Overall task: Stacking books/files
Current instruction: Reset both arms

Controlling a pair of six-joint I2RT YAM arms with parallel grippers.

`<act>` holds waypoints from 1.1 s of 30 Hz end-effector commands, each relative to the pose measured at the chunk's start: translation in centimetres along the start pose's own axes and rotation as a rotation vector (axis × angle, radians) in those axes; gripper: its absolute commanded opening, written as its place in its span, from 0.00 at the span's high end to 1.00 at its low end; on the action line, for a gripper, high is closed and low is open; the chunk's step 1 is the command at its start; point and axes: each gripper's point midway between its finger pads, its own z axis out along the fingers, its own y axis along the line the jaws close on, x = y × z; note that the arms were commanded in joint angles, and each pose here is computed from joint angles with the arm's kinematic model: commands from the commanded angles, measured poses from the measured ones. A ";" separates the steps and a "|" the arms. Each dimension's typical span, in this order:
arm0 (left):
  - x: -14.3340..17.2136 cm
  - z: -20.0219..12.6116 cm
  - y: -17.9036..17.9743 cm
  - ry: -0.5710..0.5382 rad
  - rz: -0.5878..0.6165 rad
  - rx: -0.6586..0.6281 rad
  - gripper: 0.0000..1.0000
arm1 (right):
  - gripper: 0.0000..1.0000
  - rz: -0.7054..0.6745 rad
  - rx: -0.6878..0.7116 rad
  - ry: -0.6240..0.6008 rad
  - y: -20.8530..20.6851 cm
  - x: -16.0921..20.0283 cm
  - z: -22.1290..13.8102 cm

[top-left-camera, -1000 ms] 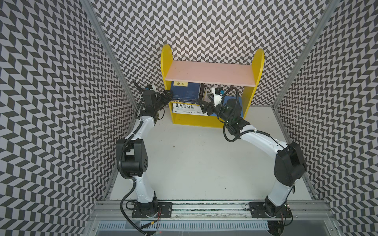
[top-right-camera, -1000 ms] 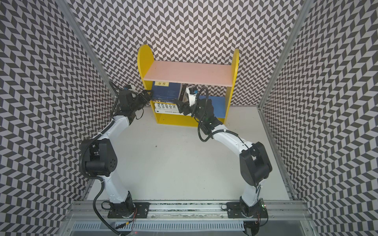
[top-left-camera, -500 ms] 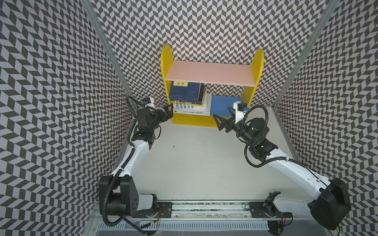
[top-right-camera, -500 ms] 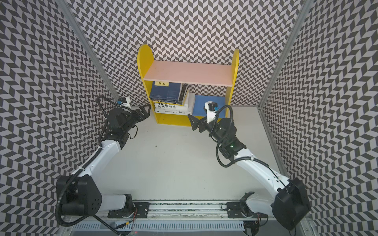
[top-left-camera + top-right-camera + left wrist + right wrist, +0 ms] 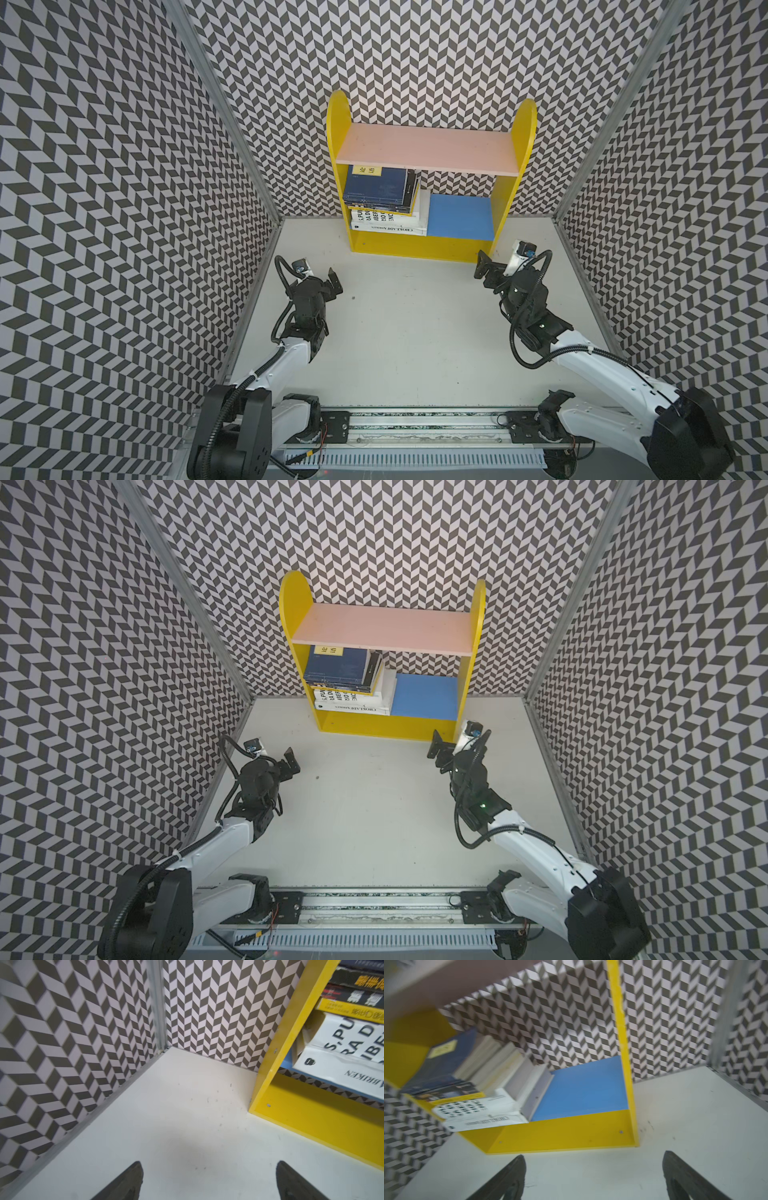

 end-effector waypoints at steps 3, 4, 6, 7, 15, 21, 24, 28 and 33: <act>-2.3 -0.7 1.5 -0.187 0.058 -0.040 0.00 | 0.00 0.027 0.280 -0.124 -7.4 -1.3 -0.4; -2.1 -0.5 1.3 -0.186 0.055 -0.018 0.00 | 0.01 0.024 0.281 -0.138 -8.0 -1.3 -0.5; -1.5 0.0 1.0 -0.178 0.047 0.028 0.00 | 0.00 0.025 0.277 -0.177 -8.9 -1.2 -1.0; -1.0 0.4 0.8 -0.163 0.051 0.041 0.00 | 0.01 0.018 0.280 -0.202 -9.5 -1.1 -1.3; -0.6 0.4 1.4 -0.268 0.024 0.094 0.00 | 0.00 -0.005 0.328 -0.263 -13.4 0.4 -1.4; 0.2 0.1 0.3 -0.295 0.066 0.182 0.00 | 0.01 -0.100 0.311 -0.331 -14.2 1.6 -1.7; 0.3 0.5 0.0 -0.279 0.075 0.198 0.00 | 0.00 -0.154 0.235 -0.276 -13.3 3.4 -0.4; 0.7 1.3 -0.8 -0.244 0.096 0.234 0.00 | 0.00 -0.225 0.126 -0.331 -11.6 4.2 -0.6; 1.1 2.8 -1.5 -0.193 0.124 0.241 0.00 | 0.01 -0.212 0.120 -0.185 -12.0 5.4 3.8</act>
